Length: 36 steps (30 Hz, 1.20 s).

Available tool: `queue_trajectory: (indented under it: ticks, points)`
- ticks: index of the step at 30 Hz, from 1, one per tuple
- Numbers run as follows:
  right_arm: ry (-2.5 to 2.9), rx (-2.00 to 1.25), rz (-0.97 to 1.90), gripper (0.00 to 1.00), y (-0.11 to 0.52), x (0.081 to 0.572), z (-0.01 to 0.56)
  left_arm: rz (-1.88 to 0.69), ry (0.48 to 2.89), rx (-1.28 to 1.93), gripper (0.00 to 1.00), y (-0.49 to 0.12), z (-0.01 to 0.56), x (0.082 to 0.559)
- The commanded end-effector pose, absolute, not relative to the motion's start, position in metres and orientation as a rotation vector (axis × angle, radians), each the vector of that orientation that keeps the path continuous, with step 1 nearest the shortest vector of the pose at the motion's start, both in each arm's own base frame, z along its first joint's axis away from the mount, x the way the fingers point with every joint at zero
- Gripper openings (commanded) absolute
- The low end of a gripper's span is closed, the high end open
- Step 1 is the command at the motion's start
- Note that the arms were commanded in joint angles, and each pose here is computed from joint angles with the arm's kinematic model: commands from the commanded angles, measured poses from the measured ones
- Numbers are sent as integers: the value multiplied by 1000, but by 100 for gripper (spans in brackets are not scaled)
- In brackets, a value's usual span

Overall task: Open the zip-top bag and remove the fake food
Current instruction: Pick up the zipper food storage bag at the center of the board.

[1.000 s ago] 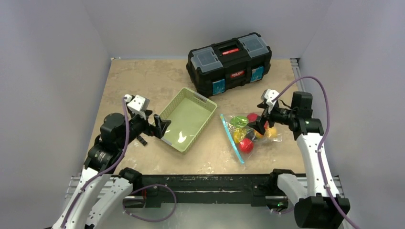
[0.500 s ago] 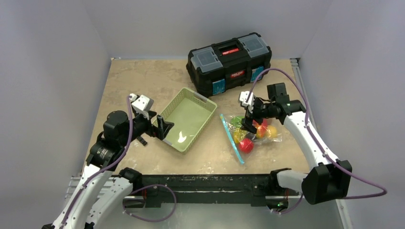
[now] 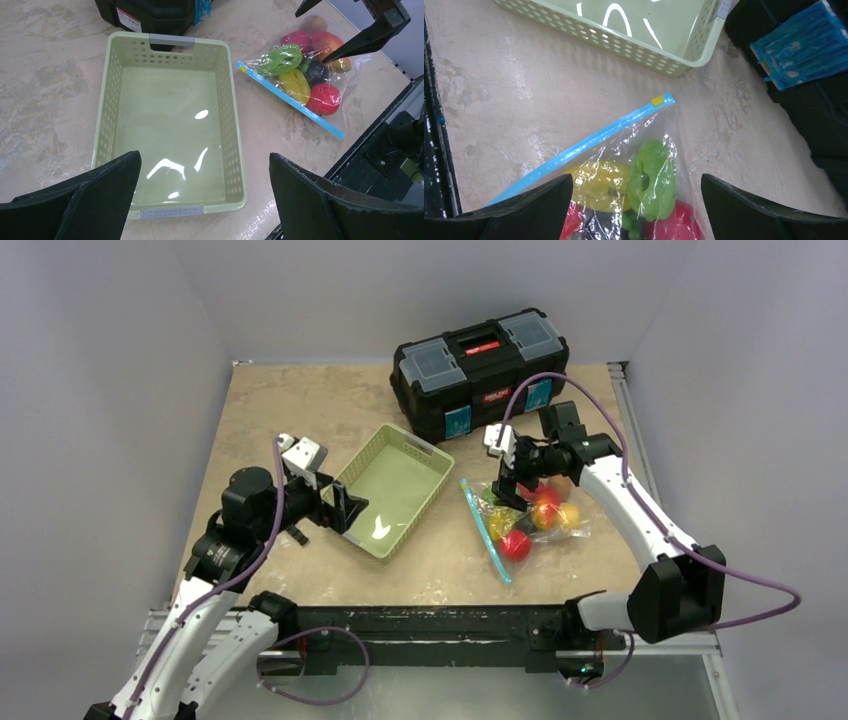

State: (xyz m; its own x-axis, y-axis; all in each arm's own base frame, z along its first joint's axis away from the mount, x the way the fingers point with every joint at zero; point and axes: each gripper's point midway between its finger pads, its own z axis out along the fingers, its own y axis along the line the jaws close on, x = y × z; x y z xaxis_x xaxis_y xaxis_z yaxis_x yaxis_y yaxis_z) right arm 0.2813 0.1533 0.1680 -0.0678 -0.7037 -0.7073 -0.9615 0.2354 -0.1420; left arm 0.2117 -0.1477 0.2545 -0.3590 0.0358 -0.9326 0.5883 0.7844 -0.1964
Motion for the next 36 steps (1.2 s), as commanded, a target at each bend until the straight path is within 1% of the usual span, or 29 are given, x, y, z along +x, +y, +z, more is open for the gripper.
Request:
queue_trajectory:
  ticks: [1,7,16,22,26,30,36]
  points:
    - [1858,-1548,501,99,166,287,162,-630,1789,507,100,-150,280,211]
    - [1948,-1487,398,99,181,311,135,-633,1792,510,100,-150,279,211]
    - [2054,-1456,327,99,202,343,112,-640,1802,519,100,-152,277,212]
    - [2072,-1429,397,98,208,337,104,-642,1802,524,100,-153,276,211]
    - [2120,-1383,374,93,208,344,96,-648,1805,528,100,-153,276,211]
    - [2118,-1365,359,93,206,346,98,-649,1807,529,100,-154,275,211]
    - [2189,-1310,271,89,196,357,87,-659,1810,537,100,-155,275,210]
